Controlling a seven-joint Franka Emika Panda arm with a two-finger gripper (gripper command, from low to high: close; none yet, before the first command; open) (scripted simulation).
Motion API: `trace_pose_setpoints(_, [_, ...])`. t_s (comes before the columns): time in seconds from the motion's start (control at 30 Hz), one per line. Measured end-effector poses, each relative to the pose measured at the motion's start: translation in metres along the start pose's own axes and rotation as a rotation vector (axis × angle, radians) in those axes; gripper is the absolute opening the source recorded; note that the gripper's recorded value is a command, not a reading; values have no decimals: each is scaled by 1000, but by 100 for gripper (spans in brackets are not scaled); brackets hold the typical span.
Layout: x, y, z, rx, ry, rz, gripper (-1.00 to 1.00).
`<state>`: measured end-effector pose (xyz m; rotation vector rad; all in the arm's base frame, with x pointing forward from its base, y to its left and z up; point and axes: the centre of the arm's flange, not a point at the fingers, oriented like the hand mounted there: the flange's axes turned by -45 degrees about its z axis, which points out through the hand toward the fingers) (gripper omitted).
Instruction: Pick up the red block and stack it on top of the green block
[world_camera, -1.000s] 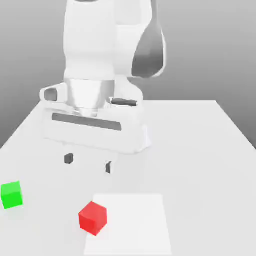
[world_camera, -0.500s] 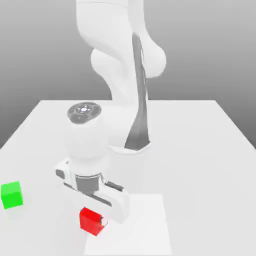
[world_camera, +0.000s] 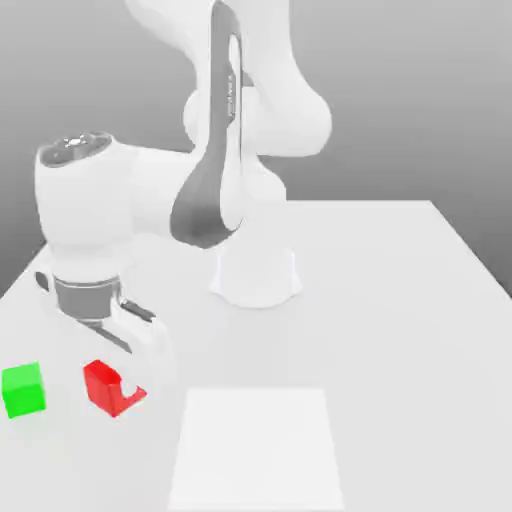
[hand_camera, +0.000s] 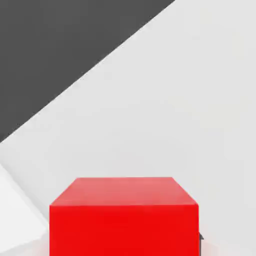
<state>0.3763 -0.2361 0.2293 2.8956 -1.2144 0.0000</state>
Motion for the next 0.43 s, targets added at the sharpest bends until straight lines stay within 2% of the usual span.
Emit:
trace_pose_setpoints(0.17, [25,105,-13,2,0,165,-100])
trace_pose_setpoints(0.33, [28,113,39,2,-1,169,-100])
trace_pose_setpoints(0.37, [27,113,46,2,-1,169,100])
trace_pose_setpoints(0.43, [27,113,46,2,-1,169,100])
